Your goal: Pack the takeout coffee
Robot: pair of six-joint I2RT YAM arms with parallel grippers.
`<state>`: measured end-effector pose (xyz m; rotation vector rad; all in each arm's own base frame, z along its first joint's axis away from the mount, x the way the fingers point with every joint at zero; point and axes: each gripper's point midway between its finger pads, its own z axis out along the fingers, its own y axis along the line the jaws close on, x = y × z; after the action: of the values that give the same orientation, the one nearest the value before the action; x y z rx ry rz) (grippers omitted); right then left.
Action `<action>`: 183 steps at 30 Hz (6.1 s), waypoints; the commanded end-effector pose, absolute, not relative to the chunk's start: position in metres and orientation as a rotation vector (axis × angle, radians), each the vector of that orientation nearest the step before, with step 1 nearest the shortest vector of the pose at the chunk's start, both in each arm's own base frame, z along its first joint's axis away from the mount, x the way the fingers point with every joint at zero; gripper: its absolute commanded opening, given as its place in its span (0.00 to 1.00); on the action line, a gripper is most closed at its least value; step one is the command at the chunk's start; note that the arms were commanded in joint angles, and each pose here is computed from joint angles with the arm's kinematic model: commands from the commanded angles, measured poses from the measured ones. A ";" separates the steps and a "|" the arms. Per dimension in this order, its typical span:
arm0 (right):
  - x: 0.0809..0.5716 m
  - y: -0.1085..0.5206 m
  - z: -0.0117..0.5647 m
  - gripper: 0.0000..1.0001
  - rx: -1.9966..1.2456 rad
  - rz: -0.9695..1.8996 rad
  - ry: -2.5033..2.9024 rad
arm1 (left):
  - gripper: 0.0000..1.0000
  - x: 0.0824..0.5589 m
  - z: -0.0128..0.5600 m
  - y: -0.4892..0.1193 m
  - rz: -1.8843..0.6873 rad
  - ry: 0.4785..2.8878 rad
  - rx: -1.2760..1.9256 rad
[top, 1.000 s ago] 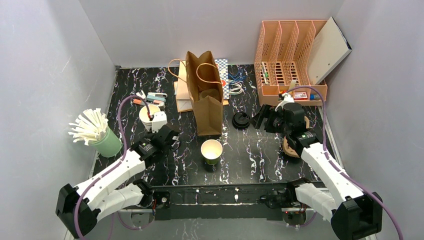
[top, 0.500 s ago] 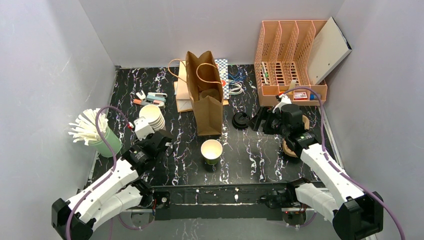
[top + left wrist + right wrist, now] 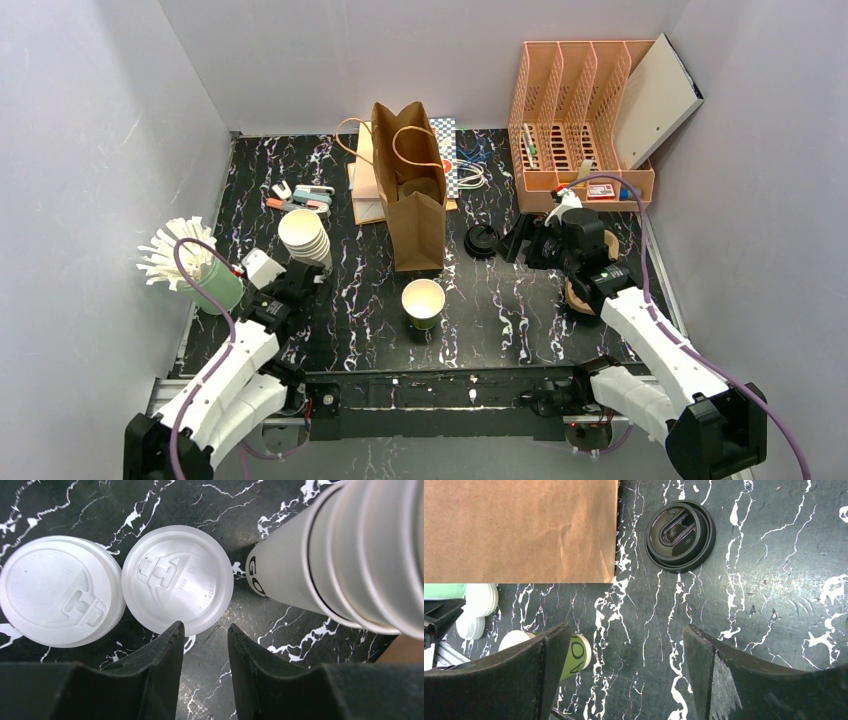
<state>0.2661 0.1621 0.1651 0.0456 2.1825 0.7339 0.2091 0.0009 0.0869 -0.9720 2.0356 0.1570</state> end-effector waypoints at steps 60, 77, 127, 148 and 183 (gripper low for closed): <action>0.273 0.162 0.183 0.91 0.042 0.724 2.120 | 0.00 0.244 0.092 0.028 0.107 2.011 -1.206; 0.271 0.162 0.185 0.92 0.044 0.735 2.115 | 0.00 0.227 0.159 0.021 0.000 2.001 -1.091; 0.273 0.163 0.188 0.94 0.060 0.743 2.116 | 0.42 0.212 0.099 0.010 0.007 2.163 -1.065; 0.271 0.159 0.186 0.96 0.060 0.719 2.111 | 0.32 0.195 0.050 0.012 0.038 2.128 -1.330; 0.273 0.157 0.182 0.96 0.057 0.696 2.125 | 0.18 0.190 0.035 0.027 0.162 2.050 -1.459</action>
<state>0.2675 0.1550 0.1675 0.0702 2.1677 0.6925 0.2027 0.0169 0.0416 -1.4146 2.0580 0.0697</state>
